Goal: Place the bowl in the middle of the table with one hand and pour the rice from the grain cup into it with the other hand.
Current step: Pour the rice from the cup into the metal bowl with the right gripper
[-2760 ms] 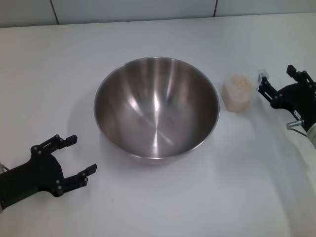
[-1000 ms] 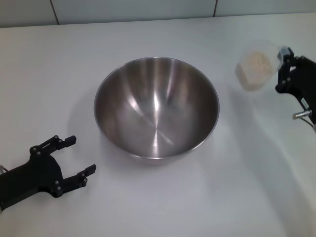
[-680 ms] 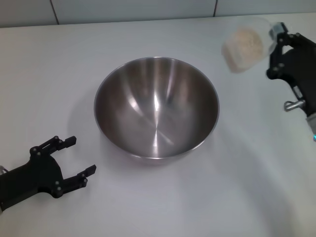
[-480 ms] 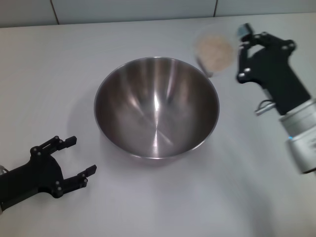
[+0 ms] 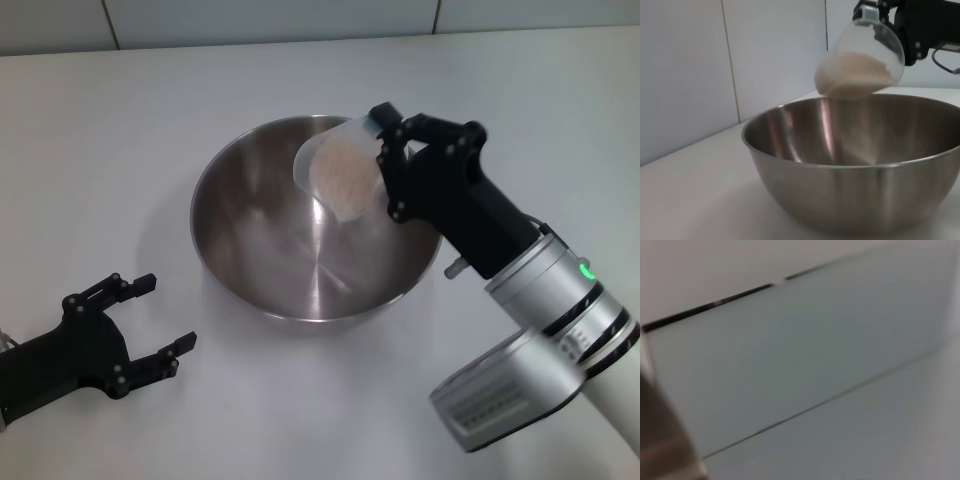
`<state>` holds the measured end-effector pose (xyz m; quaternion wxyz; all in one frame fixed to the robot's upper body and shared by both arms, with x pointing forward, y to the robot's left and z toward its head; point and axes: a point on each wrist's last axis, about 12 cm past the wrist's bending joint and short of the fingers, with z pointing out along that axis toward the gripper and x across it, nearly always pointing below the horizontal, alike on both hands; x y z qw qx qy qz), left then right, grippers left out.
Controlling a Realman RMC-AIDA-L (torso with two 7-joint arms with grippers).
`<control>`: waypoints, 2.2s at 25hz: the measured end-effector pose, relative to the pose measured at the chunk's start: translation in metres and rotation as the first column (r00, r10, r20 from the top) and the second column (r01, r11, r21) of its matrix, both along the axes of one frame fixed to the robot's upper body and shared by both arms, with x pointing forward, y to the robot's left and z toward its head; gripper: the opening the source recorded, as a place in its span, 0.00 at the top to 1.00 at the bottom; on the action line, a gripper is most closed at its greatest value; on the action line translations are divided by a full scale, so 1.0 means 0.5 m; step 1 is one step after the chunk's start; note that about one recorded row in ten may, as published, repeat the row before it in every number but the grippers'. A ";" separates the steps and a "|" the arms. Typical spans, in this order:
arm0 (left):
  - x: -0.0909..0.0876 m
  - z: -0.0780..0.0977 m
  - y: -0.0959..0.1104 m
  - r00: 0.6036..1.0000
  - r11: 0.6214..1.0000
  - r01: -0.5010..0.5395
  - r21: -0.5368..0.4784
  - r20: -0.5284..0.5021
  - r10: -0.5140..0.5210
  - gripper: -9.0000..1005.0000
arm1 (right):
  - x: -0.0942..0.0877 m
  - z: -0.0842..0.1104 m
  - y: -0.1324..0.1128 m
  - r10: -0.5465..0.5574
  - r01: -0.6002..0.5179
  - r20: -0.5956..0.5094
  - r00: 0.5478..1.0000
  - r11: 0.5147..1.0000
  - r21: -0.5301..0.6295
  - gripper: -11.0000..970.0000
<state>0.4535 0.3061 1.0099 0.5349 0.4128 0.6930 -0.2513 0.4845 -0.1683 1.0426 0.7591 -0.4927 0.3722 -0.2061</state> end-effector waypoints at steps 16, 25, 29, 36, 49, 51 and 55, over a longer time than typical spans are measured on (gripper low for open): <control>-0.002 -0.002 -0.003 1.000 1.000 0.005 -0.001 -0.003 -0.005 0.17 | -0.010 -0.003 0.019 -0.007 0.110 0.284 0.959 0.931 -0.349 0.98; 0.001 0.000 -0.005 1.000 1.000 0.009 -0.001 0.000 -0.009 0.17 | -0.014 -0.005 0.024 0.022 0.181 0.398 0.917 0.866 -0.466 0.98; 0.001 0.000 -0.005 1.000 1.000 0.009 -0.001 0.000 -0.009 0.17 | -0.013 -0.006 0.025 0.032 0.222 0.441 0.897 0.830 -0.512 0.98; 0.002 0.000 -0.005 1.000 1.000 0.010 0.000 0.001 -0.010 0.17 | -0.014 -0.015 0.030 0.073 0.273 0.488 0.870 0.754 -0.598 0.97; 0.002 0.000 -0.005 1.000 1.000 0.010 -0.001 0.001 -0.010 0.17 | -0.019 -0.025 0.042 0.187 0.377 0.582 0.792 0.601 -0.705 0.97; 0.002 0.000 -0.005 1.000 1.000 0.010 -0.001 0.001 -0.010 0.17 | -0.018 -0.026 0.042 0.187 0.375 0.580 0.793 0.601 -0.706 0.97; 0.002 0.000 -0.005 1.000 1.000 0.010 -0.001 0.001 -0.010 0.17 | -0.018 -0.028 0.040 0.187 0.372 0.575 0.796 0.599 -0.710 0.97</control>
